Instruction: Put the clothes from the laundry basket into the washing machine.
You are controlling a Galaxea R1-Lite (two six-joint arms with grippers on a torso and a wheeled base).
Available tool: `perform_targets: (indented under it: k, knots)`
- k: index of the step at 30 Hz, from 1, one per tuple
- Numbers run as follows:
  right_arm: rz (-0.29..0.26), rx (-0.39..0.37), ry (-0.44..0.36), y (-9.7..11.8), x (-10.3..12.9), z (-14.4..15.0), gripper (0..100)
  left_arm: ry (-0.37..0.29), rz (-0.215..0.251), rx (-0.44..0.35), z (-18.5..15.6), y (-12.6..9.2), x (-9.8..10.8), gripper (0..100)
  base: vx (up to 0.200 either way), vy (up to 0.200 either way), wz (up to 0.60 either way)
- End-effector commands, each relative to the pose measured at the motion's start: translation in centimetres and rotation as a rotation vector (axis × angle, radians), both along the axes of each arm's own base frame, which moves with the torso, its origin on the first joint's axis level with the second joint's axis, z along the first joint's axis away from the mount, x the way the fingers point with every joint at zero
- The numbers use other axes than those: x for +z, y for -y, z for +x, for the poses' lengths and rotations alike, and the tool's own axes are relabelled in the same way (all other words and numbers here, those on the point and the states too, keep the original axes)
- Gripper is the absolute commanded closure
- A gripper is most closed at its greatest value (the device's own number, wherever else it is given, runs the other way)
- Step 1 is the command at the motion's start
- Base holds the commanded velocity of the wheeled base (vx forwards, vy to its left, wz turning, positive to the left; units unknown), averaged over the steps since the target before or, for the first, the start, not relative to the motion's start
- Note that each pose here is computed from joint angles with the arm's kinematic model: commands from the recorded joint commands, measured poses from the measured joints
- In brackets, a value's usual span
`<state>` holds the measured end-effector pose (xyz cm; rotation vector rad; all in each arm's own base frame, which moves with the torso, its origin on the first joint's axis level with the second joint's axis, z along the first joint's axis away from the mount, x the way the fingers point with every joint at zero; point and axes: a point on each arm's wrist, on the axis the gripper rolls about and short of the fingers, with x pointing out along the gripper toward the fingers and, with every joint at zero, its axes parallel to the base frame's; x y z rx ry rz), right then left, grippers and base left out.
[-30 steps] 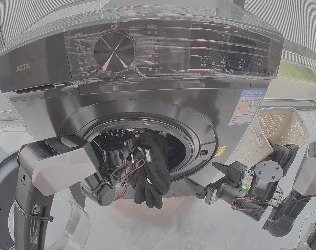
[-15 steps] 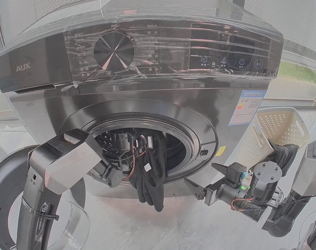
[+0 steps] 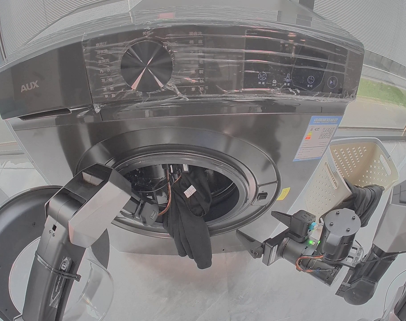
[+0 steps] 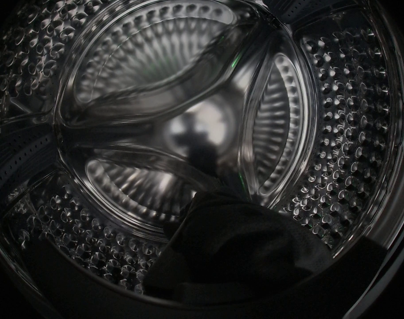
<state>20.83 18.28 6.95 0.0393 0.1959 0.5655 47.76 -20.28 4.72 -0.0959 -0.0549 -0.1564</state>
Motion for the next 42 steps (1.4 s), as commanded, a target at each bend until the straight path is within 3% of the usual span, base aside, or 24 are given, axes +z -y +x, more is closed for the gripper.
perform_targets:
  k: [1,4,5,12,19,24,34,35,42]
  knots:
    - [-0.004,0.0,-0.004,0.0,-0.1,0.0,0,-0.003,0.001,0.004,0.1,-0.1,-0.3,100,0.0,0.0,0.0]
    - [-0.005,0.0,-0.006,0.0,-0.2,0.0,0,-0.006,-0.001,0.001,-0.1,-0.1,-0.1,100,0.0,0.0,0.0]
    - [-0.003,0.0,-0.003,0.0,-0.1,0.0,0,-0.012,0.002,-0.001,-0.2,0.0,-0.2,0,0.0,0.0,0.0]
    - [0.0,0.0,0.0,0.0,0.0,0.0,0,-0.042,0.007,-0.024,-1.9,0.4,0.8,0,0.0,0.0,0.0]
    - [0.0,0.0,0.0,0.0,0.0,0.0,0,-0.166,0.071,-0.123,-6.0,1.5,0.2,0,0.0,0.0,0.0]
    - [0.001,0.002,0.001,0.0,0.0,0.0,0,-0.215,0.102,-0.177,-7.3,2.0,-0.5,0,0.0,0.0,0.0]
    - [-0.003,0.002,-0.003,0.0,-0.1,0.0,0,-0.304,0.153,-0.226,-8.6,1.8,-3.1,0,0.0,0.0,0.0]
    - [-0.003,0.004,-0.003,0.0,-0.1,0.0,0,-0.324,0.166,-0.23,-8.7,1.8,-4.0,0,0.0,0.0,0.0]
    - [-0.003,0.004,-0.003,0.0,-0.1,0.0,0,-0.358,0.179,-0.228,-8.4,1.7,-6.3,0,0.0,0.0,0.0]
